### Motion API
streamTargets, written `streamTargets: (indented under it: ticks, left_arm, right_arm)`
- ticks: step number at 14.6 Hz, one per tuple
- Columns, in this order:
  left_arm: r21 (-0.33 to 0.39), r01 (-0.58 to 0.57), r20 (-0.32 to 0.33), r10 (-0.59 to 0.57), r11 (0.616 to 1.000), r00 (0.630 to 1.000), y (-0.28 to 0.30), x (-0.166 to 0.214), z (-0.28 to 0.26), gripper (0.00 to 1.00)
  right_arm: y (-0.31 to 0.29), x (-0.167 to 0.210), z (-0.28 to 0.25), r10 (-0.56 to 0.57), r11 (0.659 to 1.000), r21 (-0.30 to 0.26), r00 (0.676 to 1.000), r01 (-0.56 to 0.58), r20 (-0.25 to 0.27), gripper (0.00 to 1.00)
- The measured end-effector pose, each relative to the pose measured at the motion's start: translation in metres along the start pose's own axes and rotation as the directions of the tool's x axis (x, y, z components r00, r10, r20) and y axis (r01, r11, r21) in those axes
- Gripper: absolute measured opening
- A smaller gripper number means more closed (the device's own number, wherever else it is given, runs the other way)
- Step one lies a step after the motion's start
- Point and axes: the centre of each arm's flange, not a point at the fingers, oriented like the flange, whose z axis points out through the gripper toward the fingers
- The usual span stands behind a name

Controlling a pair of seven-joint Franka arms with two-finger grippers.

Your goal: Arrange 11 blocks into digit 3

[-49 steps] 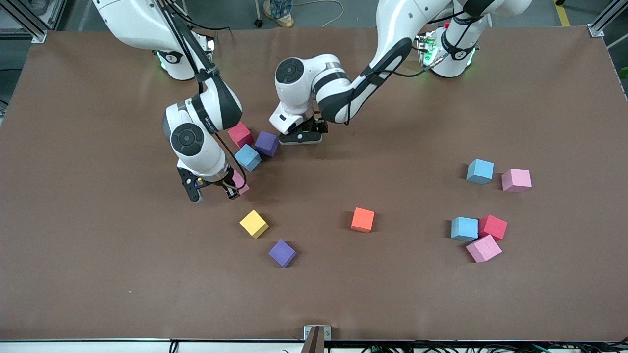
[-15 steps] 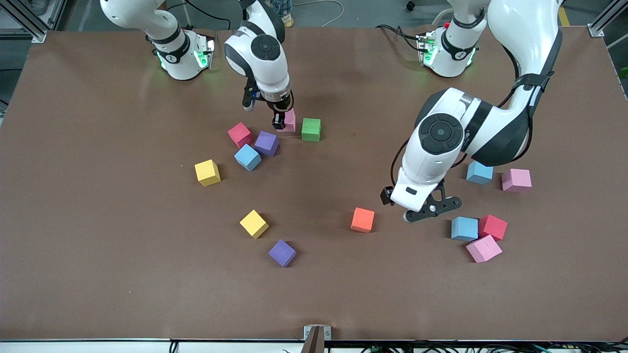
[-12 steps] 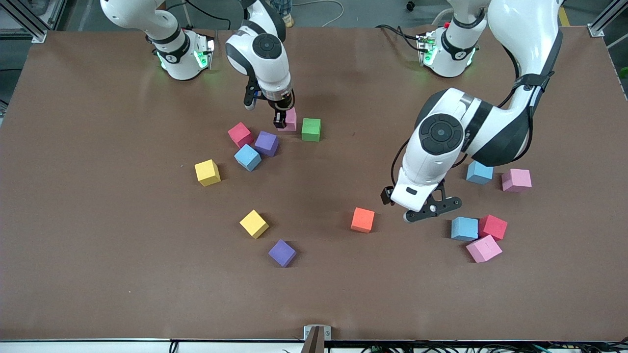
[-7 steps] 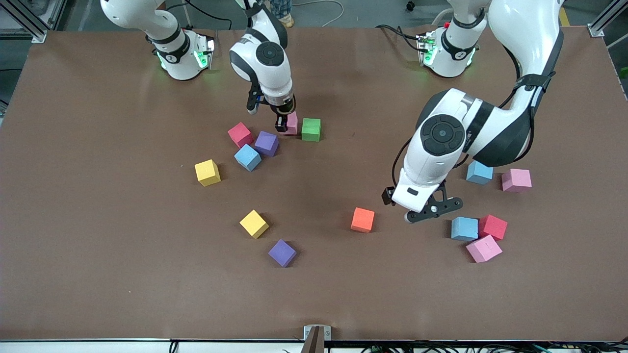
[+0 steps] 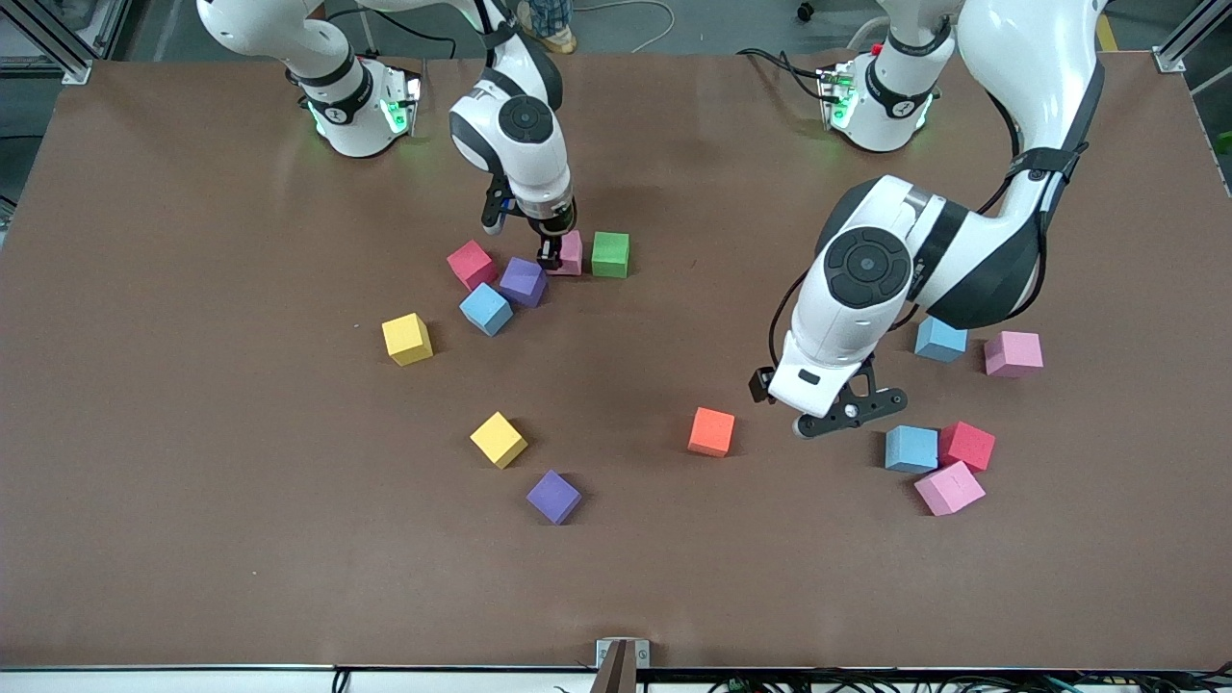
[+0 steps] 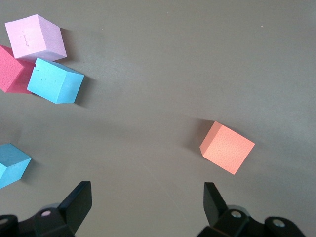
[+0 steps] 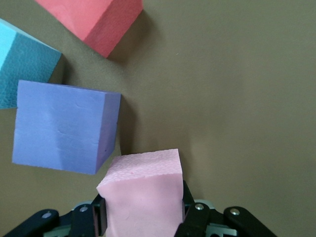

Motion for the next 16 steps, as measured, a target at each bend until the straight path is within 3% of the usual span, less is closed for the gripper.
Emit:
streamTargets:
  ticks: [8, 16]
  left_arm:
    - [0.002, 0.023, 0.042, -0.023, 1.0, 0.999, 0.006, 0.004, 0.028, 1.0]
    - [-0.024, 0.287, 0.106, -0.283, 0.958, 0.953, 0.047, 0.008, 0.082, 1.0]
  right_arm:
    - [-0.002, -0.011, 0.01, -0.008, 1.0, 0.001, 1.0, 0.008, 0.0, 0.55]
    - [0.004, -0.014, 0.01, -0.022, 1.0, 0.0, 1.0, 0.022, 0.0, 0.55]
